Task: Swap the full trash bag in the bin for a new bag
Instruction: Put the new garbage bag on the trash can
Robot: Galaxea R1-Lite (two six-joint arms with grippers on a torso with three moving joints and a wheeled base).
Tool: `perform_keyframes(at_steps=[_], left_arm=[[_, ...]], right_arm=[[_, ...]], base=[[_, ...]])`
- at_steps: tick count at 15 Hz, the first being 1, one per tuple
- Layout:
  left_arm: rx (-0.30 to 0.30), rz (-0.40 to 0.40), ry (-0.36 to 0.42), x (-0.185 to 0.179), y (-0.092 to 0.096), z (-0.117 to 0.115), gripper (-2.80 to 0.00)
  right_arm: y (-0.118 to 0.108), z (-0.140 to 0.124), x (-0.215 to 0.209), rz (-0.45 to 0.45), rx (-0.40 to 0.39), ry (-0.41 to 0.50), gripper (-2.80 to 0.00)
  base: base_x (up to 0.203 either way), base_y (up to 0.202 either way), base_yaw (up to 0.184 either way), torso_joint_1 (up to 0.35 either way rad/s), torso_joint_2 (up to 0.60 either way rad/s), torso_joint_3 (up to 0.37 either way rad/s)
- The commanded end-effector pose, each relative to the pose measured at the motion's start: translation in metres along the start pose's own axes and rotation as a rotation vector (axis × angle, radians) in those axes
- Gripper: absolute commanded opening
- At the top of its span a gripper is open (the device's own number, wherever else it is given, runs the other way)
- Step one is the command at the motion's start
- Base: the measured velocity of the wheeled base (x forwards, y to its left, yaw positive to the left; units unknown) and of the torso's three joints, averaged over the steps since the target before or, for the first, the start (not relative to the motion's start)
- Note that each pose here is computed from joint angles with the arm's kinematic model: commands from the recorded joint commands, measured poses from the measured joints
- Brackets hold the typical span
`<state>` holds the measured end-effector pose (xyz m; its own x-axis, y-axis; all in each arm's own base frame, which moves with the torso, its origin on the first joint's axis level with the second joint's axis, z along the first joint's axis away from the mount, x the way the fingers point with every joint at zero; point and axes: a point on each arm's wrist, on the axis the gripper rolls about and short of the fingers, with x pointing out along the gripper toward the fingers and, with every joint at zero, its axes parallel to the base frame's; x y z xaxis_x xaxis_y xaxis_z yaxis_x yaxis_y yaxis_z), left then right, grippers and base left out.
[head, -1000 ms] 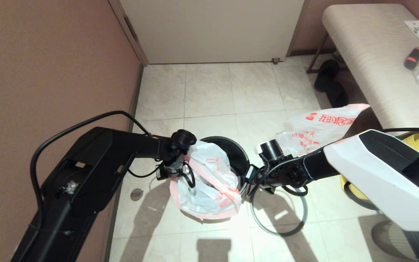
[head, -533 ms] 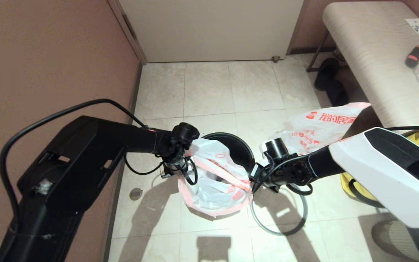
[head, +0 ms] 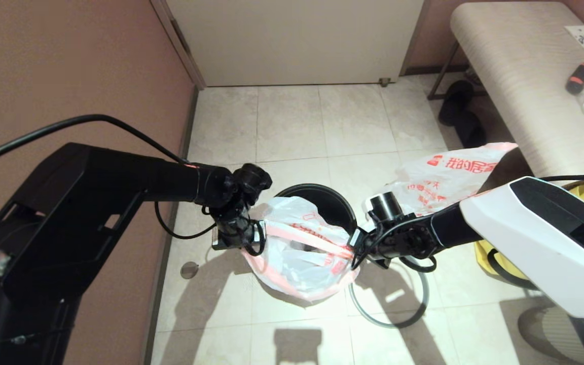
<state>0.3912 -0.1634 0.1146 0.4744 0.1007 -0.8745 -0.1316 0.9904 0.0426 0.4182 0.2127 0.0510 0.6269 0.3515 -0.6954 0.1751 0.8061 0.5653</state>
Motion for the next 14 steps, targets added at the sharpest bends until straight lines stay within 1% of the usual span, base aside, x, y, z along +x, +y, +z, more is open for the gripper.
perform_keyframes(at_steps=[1,3,4,5,6,7,10,11,12,13,14], left_arm=[[0.003,0.008,0.005,-0.002,0.000,-0.001,-2.80],[0.020,0.050,0.007,-0.001,0.001,-0.006,-2.80],[0.034,0.066,0.016,0.002,0.001,-0.009,0.00],[0.051,0.072,0.030,0.003,0.001,-0.011,0.00],[0.055,0.068,0.025,-0.002,0.001,-0.011,0.00],[0.045,0.053,0.001,-0.014,0.003,-0.008,0.00],[0.016,-0.018,-0.080,-0.062,0.013,-0.002,0.00],[0.001,-0.082,-0.102,-0.082,0.013,-0.002,0.00],[-0.024,-0.181,-0.084,-0.092,0.008,-0.003,0.00],[-0.038,-0.229,-0.052,-0.090,0.001,-0.004,0.00],[-0.032,-0.228,-0.016,-0.076,-0.005,-0.006,0.00]], right_arm=[[-0.001,-0.001,0.001,-0.001,0.004,0.002,-2.80],[-0.001,-0.001,0.003,-0.003,0.004,0.003,-2.80],[-0.001,-0.001,0.003,-0.002,0.004,0.003,-2.80],[-0.001,-0.001,0.003,-0.002,0.004,0.003,-2.80],[-0.001,-0.001,0.003,-0.002,0.004,0.003,-2.80],[-0.001,-0.001,0.003,-0.004,0.004,0.004,-2.80],[-0.002,-0.002,0.005,-0.006,0.004,0.006,-2.80],[-0.002,-0.002,0.005,-0.006,0.004,0.006,-2.80],[-0.002,-0.002,0.005,-0.007,0.004,0.006,-2.80],[-0.002,-0.002,0.005,-0.007,0.004,0.005,-2.80],[-0.003,-0.002,0.007,-0.010,0.004,0.006,-2.80]], base=[[0.000,0.000,0.000,0.000,0.00,0.000],[0.000,0.000,0.000,0.000,0.00,0.000],[0.000,0.000,0.000,0.000,0.00,0.000],[0.000,0.000,0.000,0.000,0.00,0.000],[0.000,0.000,0.000,0.000,0.00,0.000],[0.000,0.000,0.000,0.000,0.00,0.000],[0.000,0.000,0.000,0.000,0.00,0.000],[0.000,0.000,0.000,0.000,0.00,0.000],[0.000,0.000,0.000,0.000,0.00,0.000],[0.000,0.000,0.000,0.000,0.00,0.000],[0.000,0.000,0.000,0.000,0.00,0.000]])
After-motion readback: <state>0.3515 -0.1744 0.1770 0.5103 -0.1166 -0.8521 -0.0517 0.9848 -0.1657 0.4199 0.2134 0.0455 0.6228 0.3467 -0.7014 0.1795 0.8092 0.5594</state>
